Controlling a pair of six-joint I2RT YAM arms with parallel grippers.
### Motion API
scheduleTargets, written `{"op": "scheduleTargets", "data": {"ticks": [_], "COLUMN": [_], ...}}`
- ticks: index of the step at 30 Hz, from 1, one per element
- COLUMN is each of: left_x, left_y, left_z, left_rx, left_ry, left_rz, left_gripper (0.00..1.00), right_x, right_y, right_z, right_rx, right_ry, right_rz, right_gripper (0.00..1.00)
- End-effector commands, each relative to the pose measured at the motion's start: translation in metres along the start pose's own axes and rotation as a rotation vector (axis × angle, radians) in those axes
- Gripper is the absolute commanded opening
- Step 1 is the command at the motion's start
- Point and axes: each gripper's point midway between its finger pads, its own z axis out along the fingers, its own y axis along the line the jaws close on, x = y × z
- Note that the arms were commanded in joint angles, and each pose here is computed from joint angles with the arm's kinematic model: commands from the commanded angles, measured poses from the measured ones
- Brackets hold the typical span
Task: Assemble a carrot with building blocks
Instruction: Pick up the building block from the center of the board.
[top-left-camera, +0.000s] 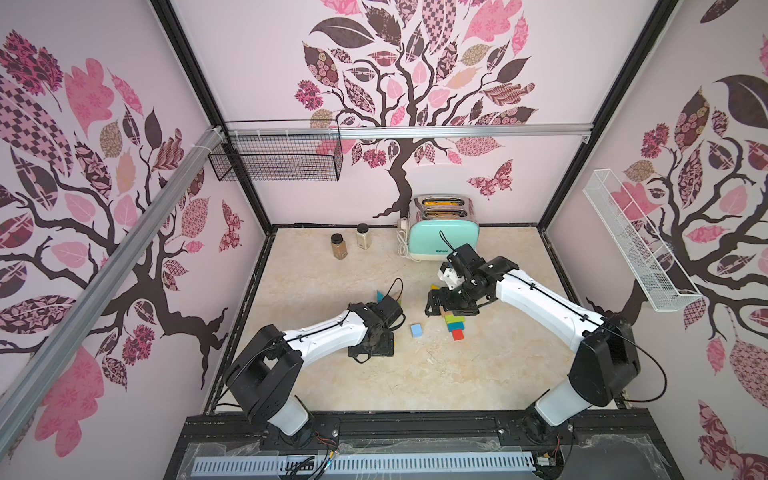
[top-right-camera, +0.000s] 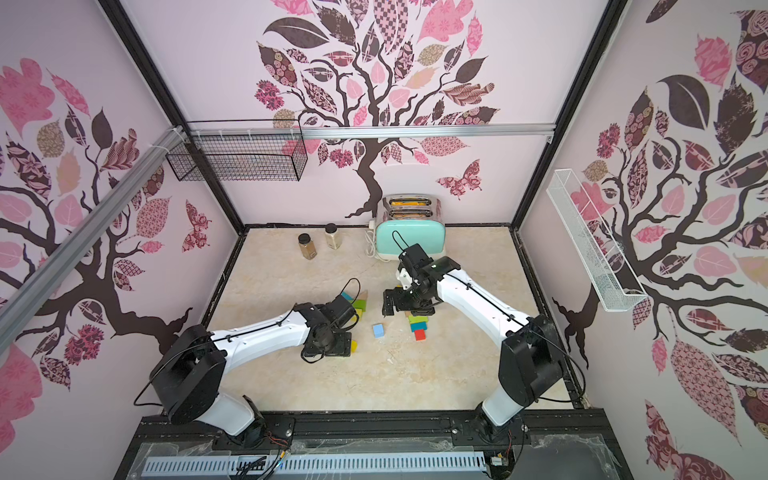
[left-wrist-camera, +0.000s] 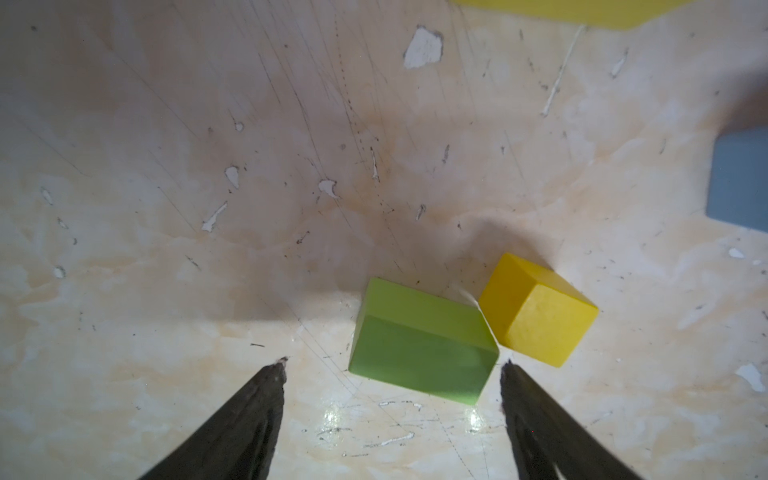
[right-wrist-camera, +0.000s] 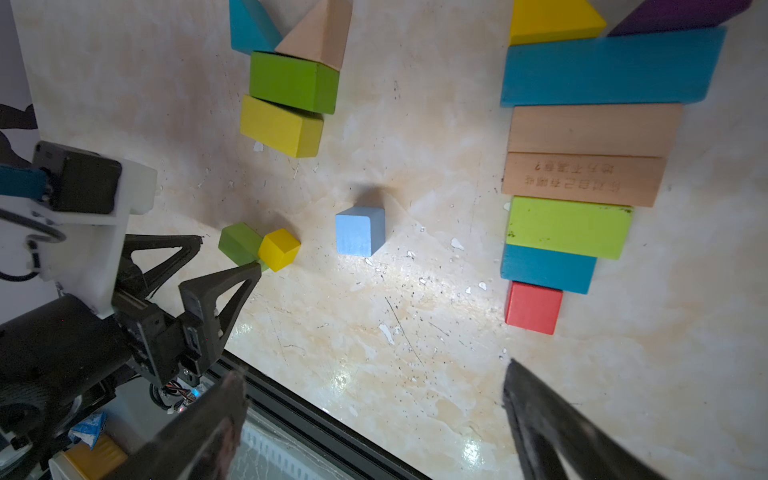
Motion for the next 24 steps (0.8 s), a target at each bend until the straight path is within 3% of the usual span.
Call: {"op": "scheduleTargets", "data": {"ticks": [1, 11, 16, 20, 24], "left_x": [-0.001, 0.003, 0.005, 0.0, -0.02], "left_y": [-0.003, -0.004, 0.001, 0.003, 0.001], "left_z": [0.007, 0.024, 0.025, 0.013, -0.016], "left_rx": [0.003, -0.003, -0.027, -0.035, -0.027], "left_ry": [-0.007, 0.017, 0.022, -0.004, -0.088], "left_rz": [0.021, 0.029, 0.031, 0.028, 0.018], "left_gripper": [0.85, 0.71, 0.56, 0.43, 0.4], "right_x": [-0.005, -0.004, -0.005, -0.006, -0.009], "right_y": [0.006, 0.005, 0.006, 0.007, 0.008], "right_z": [-0.012, -0.01, -0.01, -0.01, -0.012], "right_rx": [-0.018, -0.019, -0.024, -0.024, -0.023], "right_ry": [-0.04, -0.034, -0.037, -0.04, -0.047], "right_rz": [-0.014, -0.014, -0.012, -0.013, -0.015], "right_gripper": [0.99, 0.99, 0.99, 0.99, 0.99]}}
